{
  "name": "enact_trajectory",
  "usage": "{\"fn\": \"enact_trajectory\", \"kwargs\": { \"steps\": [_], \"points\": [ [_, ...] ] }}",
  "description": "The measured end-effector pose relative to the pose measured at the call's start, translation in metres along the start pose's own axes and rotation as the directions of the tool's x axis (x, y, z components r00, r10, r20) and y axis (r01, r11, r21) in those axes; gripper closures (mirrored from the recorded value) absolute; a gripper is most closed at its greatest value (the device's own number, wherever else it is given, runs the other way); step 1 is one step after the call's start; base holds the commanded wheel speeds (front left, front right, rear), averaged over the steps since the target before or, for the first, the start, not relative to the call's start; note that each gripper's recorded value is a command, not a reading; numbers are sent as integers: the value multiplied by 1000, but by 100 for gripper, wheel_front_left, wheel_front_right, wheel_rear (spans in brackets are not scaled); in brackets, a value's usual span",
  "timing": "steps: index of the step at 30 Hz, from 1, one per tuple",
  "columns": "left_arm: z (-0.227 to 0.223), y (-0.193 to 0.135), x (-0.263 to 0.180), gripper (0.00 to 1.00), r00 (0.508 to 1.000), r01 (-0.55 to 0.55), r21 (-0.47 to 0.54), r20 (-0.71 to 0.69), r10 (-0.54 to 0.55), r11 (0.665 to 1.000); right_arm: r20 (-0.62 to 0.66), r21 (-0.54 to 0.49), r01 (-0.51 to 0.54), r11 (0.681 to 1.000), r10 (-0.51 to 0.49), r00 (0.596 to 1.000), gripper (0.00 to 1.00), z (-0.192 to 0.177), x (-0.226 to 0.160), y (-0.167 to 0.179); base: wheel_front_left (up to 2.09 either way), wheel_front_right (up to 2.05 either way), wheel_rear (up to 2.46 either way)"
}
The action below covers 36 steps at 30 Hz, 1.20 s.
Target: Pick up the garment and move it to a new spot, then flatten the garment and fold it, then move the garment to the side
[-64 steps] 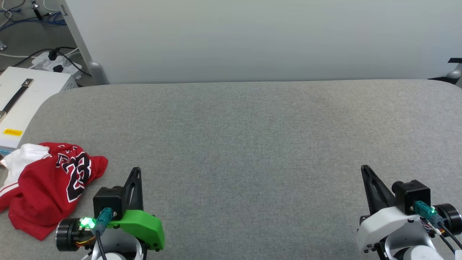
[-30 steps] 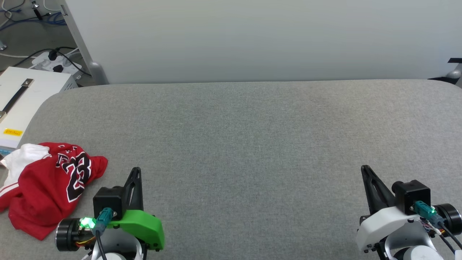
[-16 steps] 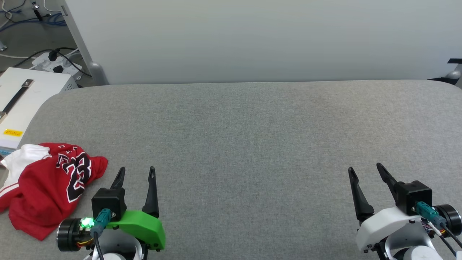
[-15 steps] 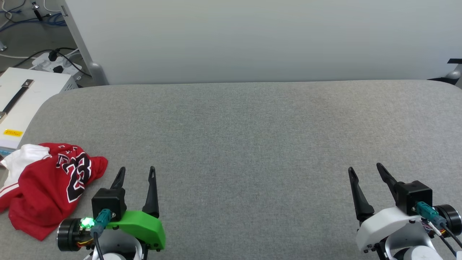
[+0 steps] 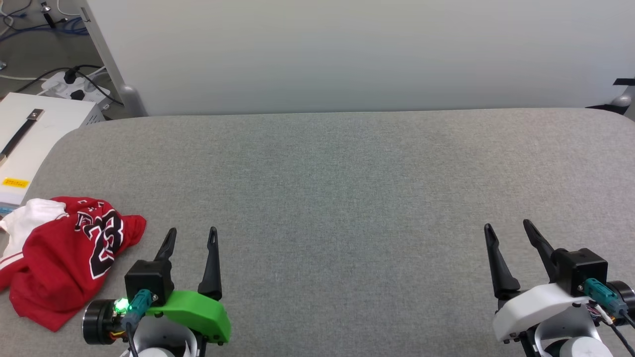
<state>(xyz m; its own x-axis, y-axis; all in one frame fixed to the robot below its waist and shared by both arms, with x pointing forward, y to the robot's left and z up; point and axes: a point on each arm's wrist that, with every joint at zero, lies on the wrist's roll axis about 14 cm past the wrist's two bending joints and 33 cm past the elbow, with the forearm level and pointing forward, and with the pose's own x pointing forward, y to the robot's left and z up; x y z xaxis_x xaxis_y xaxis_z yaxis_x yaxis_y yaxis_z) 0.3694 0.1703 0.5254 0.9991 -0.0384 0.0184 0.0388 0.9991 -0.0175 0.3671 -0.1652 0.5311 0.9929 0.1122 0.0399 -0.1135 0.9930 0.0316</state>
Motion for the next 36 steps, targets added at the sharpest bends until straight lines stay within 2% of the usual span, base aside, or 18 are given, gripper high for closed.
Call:
{"fn": "enact_trajectory", "kwargs": {
  "steps": [22, 30, 36],
  "points": [
    [1, -2, -1, 0, 999, 15, -38, 31, -14, 999, 73, 45, 0, 999, -3, 997, 0, 19, 3, -1, 0, 0, 0],
    [6, 13, -7, 0, 998, -27, -44, 52, 29, 999, 88, 41, -74, 996, 70, 994, 0, 24, 11, 23, 0, 0, 0],
    [9, 38, -20, 0, 992, -100, -48, 69, 103, 994, 94, 44, -160, 986, 155, 983, 0, 26, 21, 51, 0, 0, 0]
  ]
}}
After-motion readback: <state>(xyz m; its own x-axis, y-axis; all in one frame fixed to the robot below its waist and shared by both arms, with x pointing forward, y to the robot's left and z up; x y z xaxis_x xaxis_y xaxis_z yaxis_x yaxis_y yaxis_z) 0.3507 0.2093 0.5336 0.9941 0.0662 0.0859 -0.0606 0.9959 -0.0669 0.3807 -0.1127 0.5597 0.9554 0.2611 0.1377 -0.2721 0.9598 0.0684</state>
